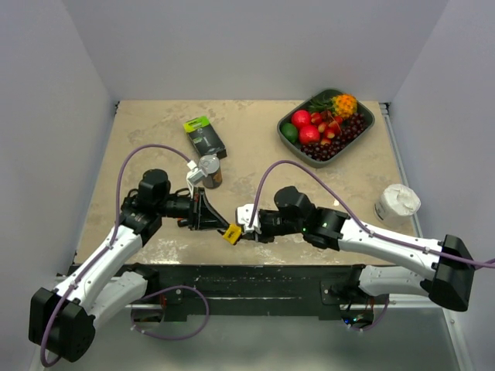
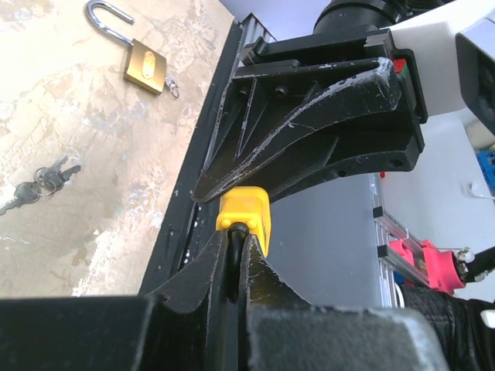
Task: Lock with the key
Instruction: Place the lock at the center of the board.
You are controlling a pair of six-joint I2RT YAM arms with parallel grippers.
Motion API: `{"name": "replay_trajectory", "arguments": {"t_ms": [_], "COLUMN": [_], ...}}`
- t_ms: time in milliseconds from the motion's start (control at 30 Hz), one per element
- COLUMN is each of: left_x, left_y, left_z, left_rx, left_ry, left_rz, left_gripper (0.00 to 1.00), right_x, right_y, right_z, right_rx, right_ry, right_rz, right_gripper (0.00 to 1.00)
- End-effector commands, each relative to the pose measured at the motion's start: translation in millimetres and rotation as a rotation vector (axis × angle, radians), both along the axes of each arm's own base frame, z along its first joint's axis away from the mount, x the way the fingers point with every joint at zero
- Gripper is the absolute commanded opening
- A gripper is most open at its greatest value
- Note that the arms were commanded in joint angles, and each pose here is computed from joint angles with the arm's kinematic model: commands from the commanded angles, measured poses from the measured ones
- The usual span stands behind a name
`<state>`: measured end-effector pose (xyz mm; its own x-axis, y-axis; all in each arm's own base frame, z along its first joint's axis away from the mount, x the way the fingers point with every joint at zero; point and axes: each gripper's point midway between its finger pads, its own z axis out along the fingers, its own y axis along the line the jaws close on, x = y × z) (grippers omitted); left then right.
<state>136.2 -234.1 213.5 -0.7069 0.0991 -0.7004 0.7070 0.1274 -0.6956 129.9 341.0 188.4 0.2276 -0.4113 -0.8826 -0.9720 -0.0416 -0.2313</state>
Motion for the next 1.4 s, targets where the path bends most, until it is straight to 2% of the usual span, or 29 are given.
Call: {"name": "replay_trajectory", "arguments": {"t_ms": [0, 133, 200, 333, 500, 533, 600, 667, 700, 733, 800, 867, 1000, 1167, 1300, 1367], "left_x": [5, 10, 15, 29, 54, 58, 63, 64, 64, 58, 56, 57, 55, 54, 59, 58], "left_y": [-5, -3, -3, 5, 14, 14, 14, 15, 15, 14, 11, 8, -3, -11, -11, -8], "left_z": [-17, -20, -16, -8, 0, -3, -8, -20, -25, -35, -41, -39, -28, -32, -47, -57], "left_rx": [0.057, 0.090, 0.101, 0.131, 0.181, 0.200, 0.221, 0.270, 0.279, 0.309, 0.317, 0.299, 0.249, 0.237, 0.280, 0.317], "left_ry": [-0.025, -0.048, -0.075, -0.128, -0.184, -0.209, -0.268, -0.240, -0.308, -0.250, -0.265, -0.237, -0.271, -0.298, -0.332, -0.293], "left_rz": [0.042, 0.066, 0.074, 0.066, 0.040, 0.016, -0.020, -0.077, -0.136, -0.189, -0.257, -0.284, -0.303, -0.328, -0.365, -0.408], "left_gripper": [0.00, 0.00, 0.00, 0.00, 0.00, 0.00, 0.00, 0.00, 0.00, 0.00, 0.00, 0.00, 0.00, 0.00, 0.00, 0.00], "right_x": [17, 21, 25, 35, 42, 43, 51, 56, 57, 59, 56, 50, 29, 25, 29, 35], "right_y": [38, 37, 33, 11, -24, -29, -42, -52, -56, -60, -61, -57, -40, -21, -10, -14], "right_z": [156, 148, 138, 107, 87, 81, 77, 70, 69, 66, 61, 59, 48, 23, 19, 21], "right_rx": [0.485, 0.453, 0.413, 0.301, 0.239, 0.217, 0.210, 0.192, 0.191, 0.187, 0.184, 0.190, 0.190, 0.171, 0.163, 0.173], "right_ry": [-0.131, -0.066, -0.079, -0.064, -0.044, -0.034, -0.009, 0.040, 0.052, 0.069, 0.115, 0.179, 0.366, 0.586, 0.644, 0.659], "right_rz": [-0.024, -0.050, -0.069, -0.131, -0.199, -0.212, -0.266, -0.314, -0.329, -0.348, -0.348, -0.333, -0.248, -0.250, -0.232, -0.245], "right_gripper": [0.30, 0.31, 0.32, 0.39, 0.48, 0.49, 0.58, 0.67, 0.69, 0.70, 0.75, 0.76, 0.77, 0.77, 0.76, 0.76]}}
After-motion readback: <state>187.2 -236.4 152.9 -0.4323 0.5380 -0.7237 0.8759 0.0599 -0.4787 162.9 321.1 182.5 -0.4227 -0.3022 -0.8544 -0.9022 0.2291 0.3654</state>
